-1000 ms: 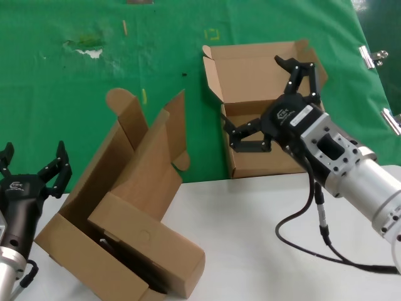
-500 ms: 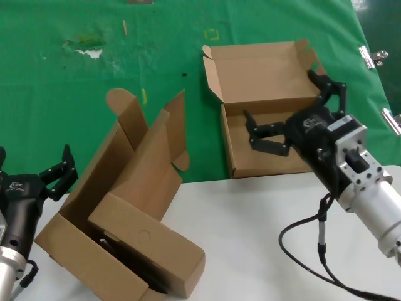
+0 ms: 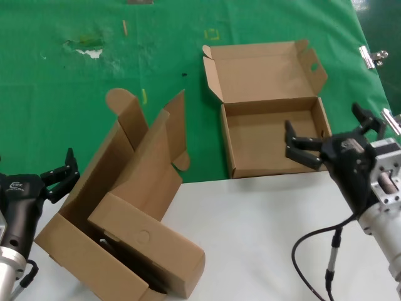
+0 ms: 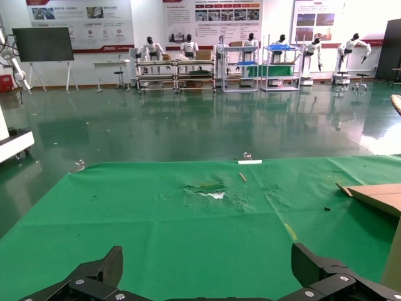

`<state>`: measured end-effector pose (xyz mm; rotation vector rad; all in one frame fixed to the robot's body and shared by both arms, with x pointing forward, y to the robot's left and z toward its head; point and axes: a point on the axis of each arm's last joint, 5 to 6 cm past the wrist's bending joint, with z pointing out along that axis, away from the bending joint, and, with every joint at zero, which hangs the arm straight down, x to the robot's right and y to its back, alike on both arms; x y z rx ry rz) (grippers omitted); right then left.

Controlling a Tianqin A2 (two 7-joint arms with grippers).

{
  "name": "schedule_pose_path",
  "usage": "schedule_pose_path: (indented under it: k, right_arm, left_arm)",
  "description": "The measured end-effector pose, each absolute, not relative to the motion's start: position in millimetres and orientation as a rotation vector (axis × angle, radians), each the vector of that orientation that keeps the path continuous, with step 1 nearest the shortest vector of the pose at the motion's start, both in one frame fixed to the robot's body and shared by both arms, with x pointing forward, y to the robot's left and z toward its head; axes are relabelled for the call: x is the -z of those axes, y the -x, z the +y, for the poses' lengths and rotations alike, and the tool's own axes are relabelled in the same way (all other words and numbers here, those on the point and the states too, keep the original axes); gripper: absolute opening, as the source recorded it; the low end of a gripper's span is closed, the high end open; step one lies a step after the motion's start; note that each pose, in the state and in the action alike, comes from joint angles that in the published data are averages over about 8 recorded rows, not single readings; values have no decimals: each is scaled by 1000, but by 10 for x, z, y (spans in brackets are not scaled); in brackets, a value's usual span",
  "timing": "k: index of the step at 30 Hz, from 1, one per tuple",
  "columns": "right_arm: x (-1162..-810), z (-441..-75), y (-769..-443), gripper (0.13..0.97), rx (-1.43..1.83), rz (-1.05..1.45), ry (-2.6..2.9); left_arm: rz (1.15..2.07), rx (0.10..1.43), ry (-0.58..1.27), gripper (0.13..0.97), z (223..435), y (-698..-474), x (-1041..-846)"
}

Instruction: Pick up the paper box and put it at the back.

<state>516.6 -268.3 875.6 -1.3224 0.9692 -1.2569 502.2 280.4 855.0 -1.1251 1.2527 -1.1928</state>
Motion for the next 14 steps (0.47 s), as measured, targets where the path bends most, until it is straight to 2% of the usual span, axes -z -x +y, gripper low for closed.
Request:
schedule_pose_path:
  k: [3,14]
  right_arm:
    - [-8684,-2725,-5137,966,1252,1027,1300]
    - [-8631,-2756,-5114,966,1249,1069,1284]
  left_arm:
    - [1253,1193,1125,930,2804,-5022,-8550]
    - [1253,1193,1125,966,2804,-5022,-8550]
